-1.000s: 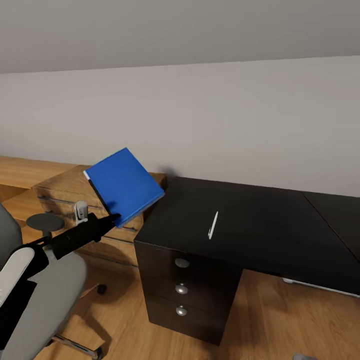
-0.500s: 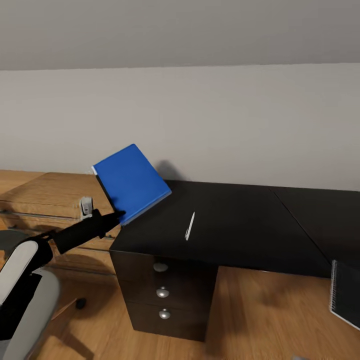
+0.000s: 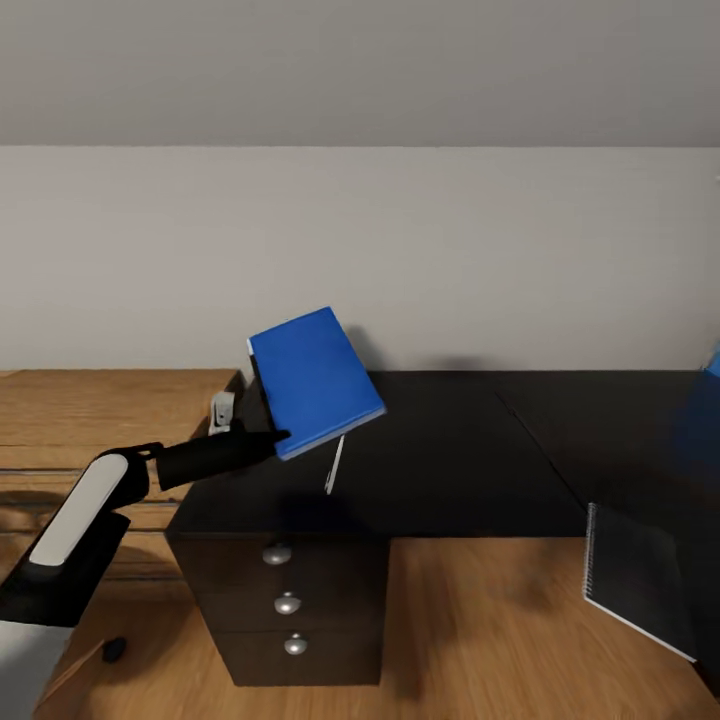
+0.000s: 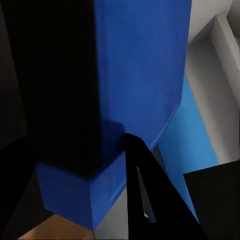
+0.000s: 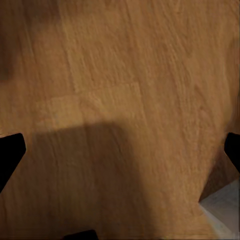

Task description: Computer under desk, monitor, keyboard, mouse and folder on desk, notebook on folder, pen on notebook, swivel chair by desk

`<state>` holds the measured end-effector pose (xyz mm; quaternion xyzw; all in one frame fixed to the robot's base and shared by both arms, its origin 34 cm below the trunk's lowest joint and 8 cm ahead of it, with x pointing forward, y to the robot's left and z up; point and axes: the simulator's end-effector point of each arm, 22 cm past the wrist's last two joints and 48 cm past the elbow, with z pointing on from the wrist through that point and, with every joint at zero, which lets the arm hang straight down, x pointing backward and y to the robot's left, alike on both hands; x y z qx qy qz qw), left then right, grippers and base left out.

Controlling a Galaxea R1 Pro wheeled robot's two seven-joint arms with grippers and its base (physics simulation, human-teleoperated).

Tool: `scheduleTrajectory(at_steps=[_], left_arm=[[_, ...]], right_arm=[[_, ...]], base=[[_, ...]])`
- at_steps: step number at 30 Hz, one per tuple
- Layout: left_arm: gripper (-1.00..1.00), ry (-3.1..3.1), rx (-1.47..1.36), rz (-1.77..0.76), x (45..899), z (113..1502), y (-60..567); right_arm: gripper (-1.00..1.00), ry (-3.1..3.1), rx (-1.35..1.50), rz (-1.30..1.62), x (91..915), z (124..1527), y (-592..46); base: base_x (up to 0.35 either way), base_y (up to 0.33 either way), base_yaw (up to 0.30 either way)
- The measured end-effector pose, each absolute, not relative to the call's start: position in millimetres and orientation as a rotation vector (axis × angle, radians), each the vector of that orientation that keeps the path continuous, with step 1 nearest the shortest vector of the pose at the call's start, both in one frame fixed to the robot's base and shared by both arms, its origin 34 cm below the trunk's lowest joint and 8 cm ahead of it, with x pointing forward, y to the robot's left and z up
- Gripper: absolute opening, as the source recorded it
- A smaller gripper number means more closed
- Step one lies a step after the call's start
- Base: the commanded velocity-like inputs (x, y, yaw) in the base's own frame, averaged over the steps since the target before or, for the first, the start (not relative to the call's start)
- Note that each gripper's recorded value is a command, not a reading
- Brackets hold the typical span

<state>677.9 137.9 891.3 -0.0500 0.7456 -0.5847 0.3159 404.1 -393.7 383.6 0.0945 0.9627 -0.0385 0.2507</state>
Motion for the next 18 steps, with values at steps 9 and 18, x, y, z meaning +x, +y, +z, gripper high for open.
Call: scheduleTrajectory(at_steps=[9,18], left_arm=[[-1.0,1.987,-0.128,-1.584,684,906,124],[-1.0,1.992,-0.115,-1.6,685,924,115]], right_arm=[[1.0,2.588,0.305,-0.15,380,385,-391],[1.0,2.57,0.309,-0.151,375,399,-384]], base=[[0.0,0.0,-0.289],[0.0,0.0,-0.291]])
